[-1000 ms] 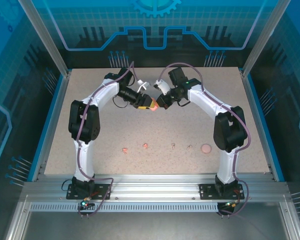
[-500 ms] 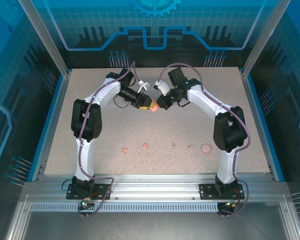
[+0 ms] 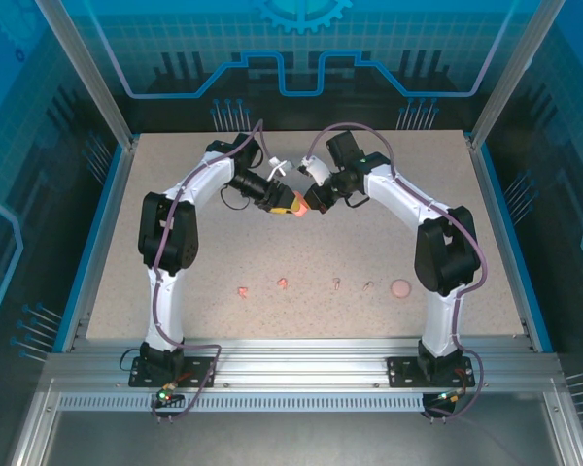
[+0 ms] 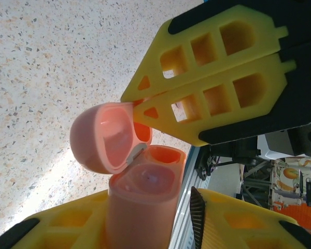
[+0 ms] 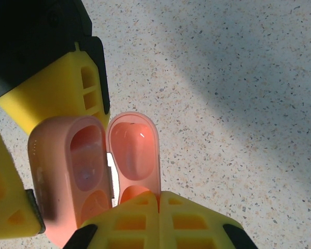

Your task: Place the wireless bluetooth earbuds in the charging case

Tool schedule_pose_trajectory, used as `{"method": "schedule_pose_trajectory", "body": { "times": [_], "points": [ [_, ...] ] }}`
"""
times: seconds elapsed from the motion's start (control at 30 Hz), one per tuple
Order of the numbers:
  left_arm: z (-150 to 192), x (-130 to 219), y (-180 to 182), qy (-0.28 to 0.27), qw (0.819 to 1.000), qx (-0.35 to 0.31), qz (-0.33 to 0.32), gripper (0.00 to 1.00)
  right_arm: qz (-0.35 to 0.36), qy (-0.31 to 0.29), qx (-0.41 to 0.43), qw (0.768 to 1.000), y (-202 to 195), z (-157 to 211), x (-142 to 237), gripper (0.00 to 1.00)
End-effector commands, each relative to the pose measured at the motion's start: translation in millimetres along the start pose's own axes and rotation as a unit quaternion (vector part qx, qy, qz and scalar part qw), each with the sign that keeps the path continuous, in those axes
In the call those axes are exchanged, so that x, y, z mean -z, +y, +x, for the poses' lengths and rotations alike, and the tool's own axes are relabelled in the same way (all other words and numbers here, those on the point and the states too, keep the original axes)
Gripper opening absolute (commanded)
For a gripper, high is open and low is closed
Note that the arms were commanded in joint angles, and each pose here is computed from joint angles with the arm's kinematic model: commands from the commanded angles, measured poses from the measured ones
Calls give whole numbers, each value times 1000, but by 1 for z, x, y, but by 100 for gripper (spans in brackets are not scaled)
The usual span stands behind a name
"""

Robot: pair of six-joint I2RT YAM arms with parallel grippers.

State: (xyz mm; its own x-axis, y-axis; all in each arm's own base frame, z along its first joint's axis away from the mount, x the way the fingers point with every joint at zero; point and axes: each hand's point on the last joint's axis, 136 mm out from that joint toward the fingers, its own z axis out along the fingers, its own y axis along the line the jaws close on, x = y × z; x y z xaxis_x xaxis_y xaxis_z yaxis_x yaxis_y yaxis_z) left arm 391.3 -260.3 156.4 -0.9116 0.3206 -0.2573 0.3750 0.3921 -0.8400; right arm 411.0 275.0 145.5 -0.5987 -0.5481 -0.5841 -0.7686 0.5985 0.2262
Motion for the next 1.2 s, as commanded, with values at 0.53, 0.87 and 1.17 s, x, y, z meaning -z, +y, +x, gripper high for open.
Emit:
{"method": "schedule_pose_trajectory", "body": {
  "times": [0.53, 0.87, 1.17],
  "points": [
    [-11, -2, -6, -7, 999, -9, 34, 18, -9, -6, 11, 1000, 12, -9, 9, 0],
    [-7, -2, -5, -7, 999, -11, 31, 0, 10, -34, -9, 999, 3, -27, 27, 16],
    [-10, 16, -9, -69, 996, -49, -18, 0, 23, -118, -96, 988, -15, -41, 108, 56]
  ]
}}
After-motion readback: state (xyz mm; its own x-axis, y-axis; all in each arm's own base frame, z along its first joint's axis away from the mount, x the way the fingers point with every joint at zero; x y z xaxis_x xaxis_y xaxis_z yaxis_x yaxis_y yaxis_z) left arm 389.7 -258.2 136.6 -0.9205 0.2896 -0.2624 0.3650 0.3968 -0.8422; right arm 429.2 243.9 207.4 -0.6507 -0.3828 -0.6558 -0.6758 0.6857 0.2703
